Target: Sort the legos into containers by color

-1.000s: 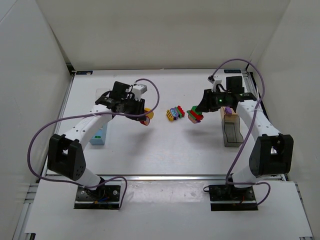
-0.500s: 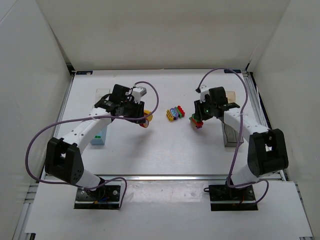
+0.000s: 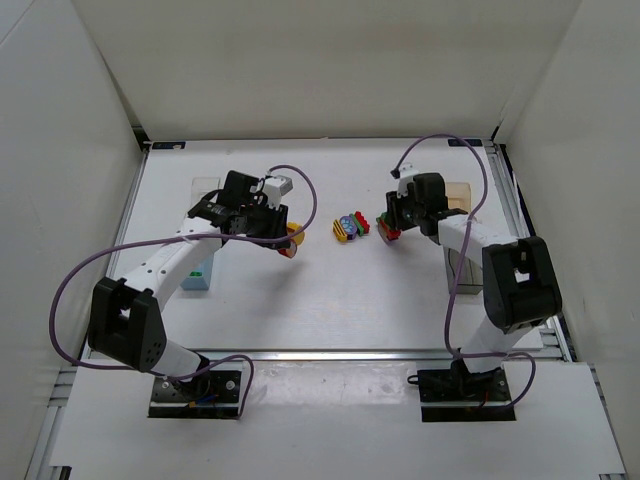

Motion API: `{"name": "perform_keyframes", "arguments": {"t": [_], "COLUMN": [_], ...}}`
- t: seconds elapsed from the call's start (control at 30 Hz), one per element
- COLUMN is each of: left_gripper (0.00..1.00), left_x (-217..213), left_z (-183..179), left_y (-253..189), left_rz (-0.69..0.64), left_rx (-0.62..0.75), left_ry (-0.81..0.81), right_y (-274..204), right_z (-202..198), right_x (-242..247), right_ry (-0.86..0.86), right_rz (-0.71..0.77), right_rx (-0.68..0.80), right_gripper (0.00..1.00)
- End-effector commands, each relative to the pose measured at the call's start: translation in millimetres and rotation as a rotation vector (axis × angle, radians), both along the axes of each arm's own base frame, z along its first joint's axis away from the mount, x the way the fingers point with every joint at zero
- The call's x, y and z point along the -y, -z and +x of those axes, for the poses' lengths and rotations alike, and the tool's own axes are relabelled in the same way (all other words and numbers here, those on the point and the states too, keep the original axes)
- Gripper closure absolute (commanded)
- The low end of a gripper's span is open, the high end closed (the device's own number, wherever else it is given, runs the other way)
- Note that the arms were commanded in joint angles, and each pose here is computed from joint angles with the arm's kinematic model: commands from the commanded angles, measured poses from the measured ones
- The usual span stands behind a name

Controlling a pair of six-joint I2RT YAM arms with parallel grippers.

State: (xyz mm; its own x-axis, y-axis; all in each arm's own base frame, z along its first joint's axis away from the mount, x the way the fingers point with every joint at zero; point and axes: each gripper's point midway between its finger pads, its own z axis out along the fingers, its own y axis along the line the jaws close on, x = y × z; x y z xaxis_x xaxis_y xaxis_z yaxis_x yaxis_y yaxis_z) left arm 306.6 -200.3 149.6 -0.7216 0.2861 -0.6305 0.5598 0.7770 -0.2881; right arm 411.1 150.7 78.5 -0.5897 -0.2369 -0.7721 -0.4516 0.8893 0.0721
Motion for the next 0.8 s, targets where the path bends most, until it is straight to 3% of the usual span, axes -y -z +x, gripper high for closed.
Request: {"name": "perform_keyframes", "arguments": {"t": [0.0, 0.27, 0.47, 0.57, 0.7, 0.77], "left_gripper": [0.90, 0.90, 0.90, 0.90, 0.90, 0.89], "left_x": [2, 6, 9, 16, 35, 48], "left_z": [-5, -8, -8, -14, -34, -58], "left_y": [-20, -18, -17, -24, -52, -72], "left_rz": [-0.038, -0.059, -0.074, -0.118, -0.366, -0.516], "left_rx": [0.059, 0.051, 0.046, 0.046, 0.048, -0.020], "left_ry": [0.025, 0.051, 0.061, 0.103, 0.269, 0.400], "right_y": [-26, -36, -77, -105, -159, -170], "right_z": [30, 18, 0, -17, -46, -78], "right_x": [-2, -4, -8, -23, -54, -70], "right_ry": [-0.001, -0.045, -0.109, -0.207, -0.496, -0.673], "right_rz": [0.002, 0.005, 0.061, 0.126, 0.283, 0.379], "right_rx": [0.122, 0.122, 0.173, 0.184, 0.169, 0.114], "right_gripper": [0.86, 0.44, 0.33, 0.32, 0.33, 0.33]}}
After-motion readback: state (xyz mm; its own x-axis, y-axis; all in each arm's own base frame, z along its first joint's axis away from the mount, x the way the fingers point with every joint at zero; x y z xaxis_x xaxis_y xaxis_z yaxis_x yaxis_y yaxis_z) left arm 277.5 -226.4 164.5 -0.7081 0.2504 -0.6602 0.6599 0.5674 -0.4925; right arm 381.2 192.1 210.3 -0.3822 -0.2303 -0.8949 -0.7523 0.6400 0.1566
